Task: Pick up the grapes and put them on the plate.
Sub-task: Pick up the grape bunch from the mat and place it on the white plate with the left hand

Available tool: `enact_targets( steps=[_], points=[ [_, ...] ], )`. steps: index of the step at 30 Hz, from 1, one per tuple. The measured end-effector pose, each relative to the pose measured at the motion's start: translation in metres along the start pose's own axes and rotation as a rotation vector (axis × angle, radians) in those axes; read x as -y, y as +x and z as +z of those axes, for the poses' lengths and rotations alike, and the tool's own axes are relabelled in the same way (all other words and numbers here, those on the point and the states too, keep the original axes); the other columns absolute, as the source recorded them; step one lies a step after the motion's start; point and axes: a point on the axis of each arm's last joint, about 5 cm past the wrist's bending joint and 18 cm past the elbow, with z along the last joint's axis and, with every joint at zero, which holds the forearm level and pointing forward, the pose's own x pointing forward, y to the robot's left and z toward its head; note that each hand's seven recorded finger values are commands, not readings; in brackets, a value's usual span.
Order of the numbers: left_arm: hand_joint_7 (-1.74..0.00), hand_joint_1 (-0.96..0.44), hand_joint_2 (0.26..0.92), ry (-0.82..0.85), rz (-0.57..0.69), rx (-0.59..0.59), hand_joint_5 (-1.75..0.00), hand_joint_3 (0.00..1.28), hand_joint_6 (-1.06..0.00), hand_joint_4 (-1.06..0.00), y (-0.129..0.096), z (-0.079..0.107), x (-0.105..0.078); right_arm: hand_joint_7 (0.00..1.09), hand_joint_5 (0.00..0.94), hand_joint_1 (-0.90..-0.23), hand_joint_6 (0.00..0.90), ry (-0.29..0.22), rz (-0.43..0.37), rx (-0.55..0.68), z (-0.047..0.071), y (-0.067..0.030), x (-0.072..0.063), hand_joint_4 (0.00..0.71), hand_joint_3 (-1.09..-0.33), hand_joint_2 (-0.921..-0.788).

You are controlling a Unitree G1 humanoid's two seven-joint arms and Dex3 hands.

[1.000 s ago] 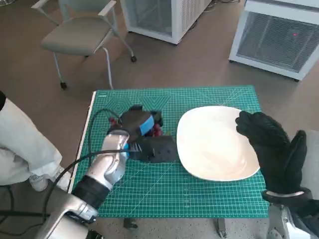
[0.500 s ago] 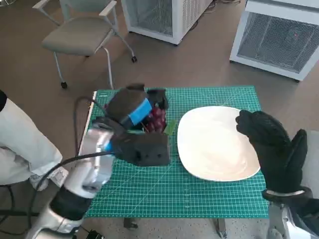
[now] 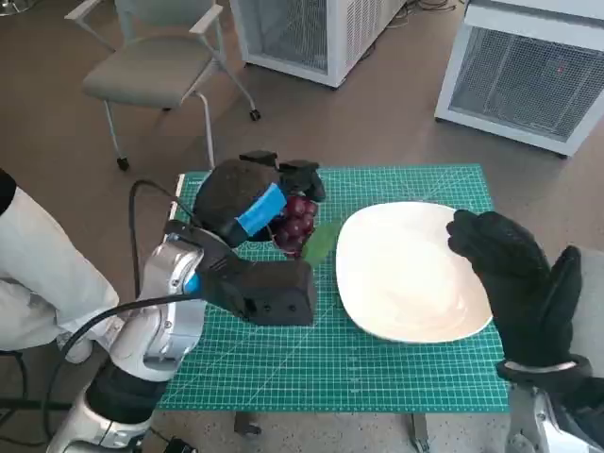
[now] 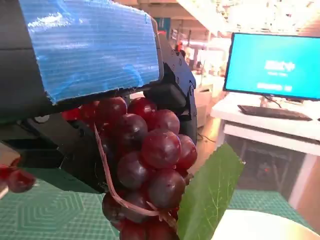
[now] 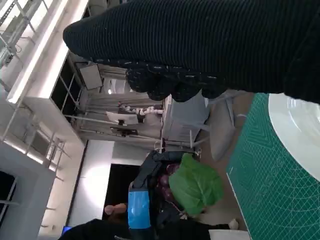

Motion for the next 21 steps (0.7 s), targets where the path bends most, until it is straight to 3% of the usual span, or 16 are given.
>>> enact_targets(
  steps=[4, 7, 12, 14, 19, 21],
  points=[
    [-1.06, 0.00, 0.918, -0.031, -0.025, -0.005, -1.28, 0.08, -0.69, -0.63, 0.008, 0.008, 0.003, 1.04, 0.875, -0.327, 0.212, -0.001, -0.001, 0.001, 0.000, 0.0000, 0.000, 0.399, -0.623, -0.921],
    [-1.15, 0.00, 0.918, -0.055, -0.041, 0.007, -1.25, 0.09, -0.65, -0.62, 0.016, 0.020, 0.003, 1.04, 0.874, -0.328, 0.212, -0.001, -0.001, 0.002, 0.000, -0.0001, 0.000, 0.399, -0.623, -0.921],
    [-0.94, 0.00, 0.896, -0.084, -0.047, 0.070, -1.38, 0.12, -0.72, -0.62, 0.029, 0.046, 0.000, 1.04, 0.875, -0.330, 0.211, -0.004, 0.000, 0.007, 0.002, -0.0003, 0.000, 0.399, -0.623, -0.921],
    [-0.94, 0.00, 0.900, -0.089, -0.046, 0.104, -1.41, 0.13, -0.69, -0.61, 0.034, 0.058, -0.001, 1.04, 0.876, -0.330, 0.211, -0.006, 0.000, 0.011, 0.002, -0.0004, 0.000, 0.399, -0.623, -0.921],
    [-1.22, 0.00, 0.917, -0.081, -0.045, 0.192, -1.37, 0.19, -0.54, -0.54, 0.044, 0.081, -0.002, 1.04, 0.877, -0.331, 0.210, -0.013, -0.002, 0.021, 0.005, -0.0013, 0.001, 0.398, -0.623, -0.921],
    [-1.31, 0.00, 0.864, -0.076, -0.044, 0.223, -1.39, 0.31, -0.51, -0.51, 0.047, 0.087, -0.001, 1.04, 0.878, -0.330, 0.210, -0.016, -0.006, 0.025, 0.006, -0.0021, 0.002, 0.398, -0.624, -0.921]
  ],
)
